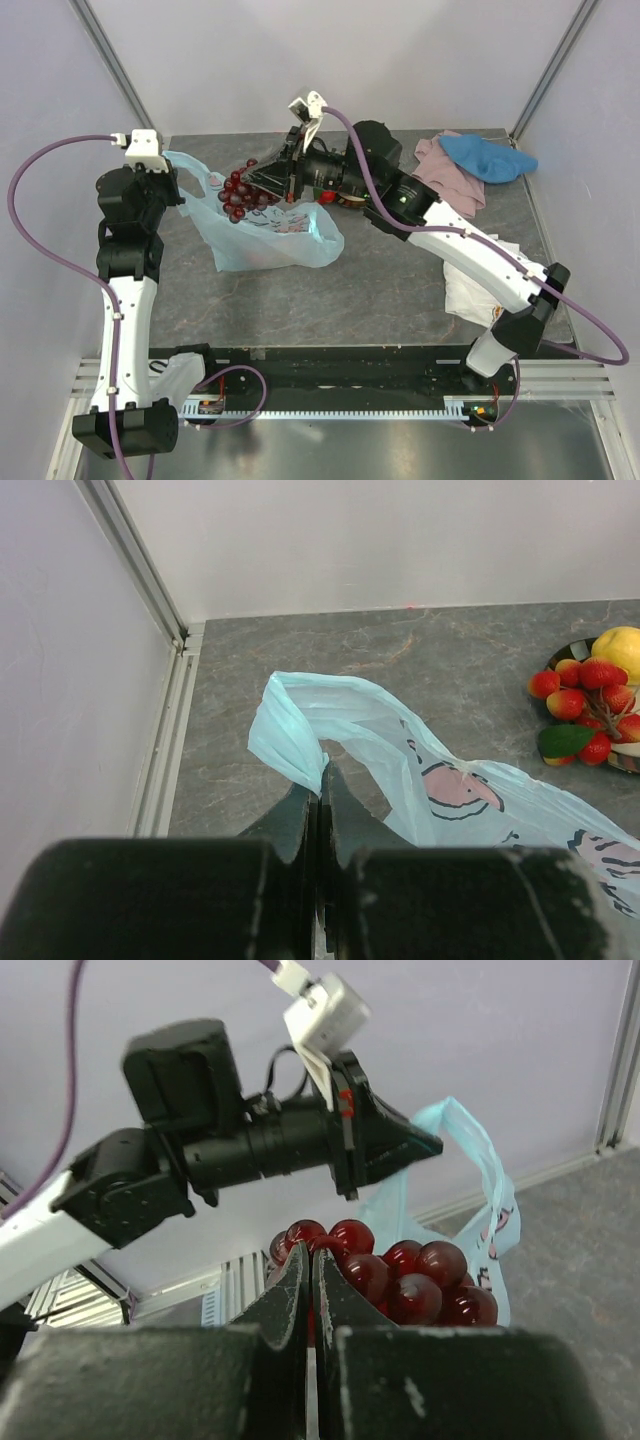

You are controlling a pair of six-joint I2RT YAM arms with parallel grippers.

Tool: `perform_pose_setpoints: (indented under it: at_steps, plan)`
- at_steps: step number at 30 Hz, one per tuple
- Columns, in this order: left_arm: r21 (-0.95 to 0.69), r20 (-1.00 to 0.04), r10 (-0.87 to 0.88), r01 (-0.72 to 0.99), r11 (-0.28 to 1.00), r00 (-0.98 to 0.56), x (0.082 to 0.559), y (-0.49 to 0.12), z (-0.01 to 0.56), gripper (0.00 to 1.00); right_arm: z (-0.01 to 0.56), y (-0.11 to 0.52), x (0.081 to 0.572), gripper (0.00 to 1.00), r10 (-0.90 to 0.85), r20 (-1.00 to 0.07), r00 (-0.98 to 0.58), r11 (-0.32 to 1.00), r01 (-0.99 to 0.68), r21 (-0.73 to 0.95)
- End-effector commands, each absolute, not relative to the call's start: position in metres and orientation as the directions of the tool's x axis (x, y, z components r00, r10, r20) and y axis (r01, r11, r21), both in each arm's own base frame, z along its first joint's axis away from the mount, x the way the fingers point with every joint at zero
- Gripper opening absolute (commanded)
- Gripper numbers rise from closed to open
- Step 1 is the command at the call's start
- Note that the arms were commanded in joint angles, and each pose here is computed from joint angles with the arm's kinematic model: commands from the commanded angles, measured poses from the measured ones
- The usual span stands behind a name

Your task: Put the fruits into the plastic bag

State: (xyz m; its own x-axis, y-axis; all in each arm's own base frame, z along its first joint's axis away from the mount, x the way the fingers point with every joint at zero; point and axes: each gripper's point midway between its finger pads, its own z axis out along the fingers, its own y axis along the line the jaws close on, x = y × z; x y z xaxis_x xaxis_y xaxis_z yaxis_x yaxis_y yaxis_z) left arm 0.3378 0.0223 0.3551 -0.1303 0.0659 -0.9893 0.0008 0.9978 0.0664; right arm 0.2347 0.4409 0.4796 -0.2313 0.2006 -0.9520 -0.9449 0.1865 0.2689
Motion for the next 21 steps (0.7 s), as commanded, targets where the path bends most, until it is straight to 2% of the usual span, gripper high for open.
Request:
perform_pose_setpoints:
  at_steps: [1, 9, 21]
  plan:
    - [0.108, -0.992, 0.108, 0.000, 0.994, -0.072, 0.337, 0.023, 0.370, 0.02, 0.502, 0.442, 0.228, 0.00, 0.239, -0.944, -0.227, 0.156, -0.951, 0.268]
    - [0.110, -0.991, 0.109, 0.000, 0.994, -0.071, 0.337, 0.022, 0.371, 0.02, 0.508, 0.459, 0.216, 0.00, 0.243, -0.940, -0.238, 0.097, -0.958, 0.268]
    - [0.111, -0.991, 0.111, 0.003, 0.994, -0.070, 0.337, 0.021, 0.371, 0.01, 0.480, 0.489, 0.216, 0.00, 0.189, -0.933, -0.307, 0.059, -0.945, 0.323]
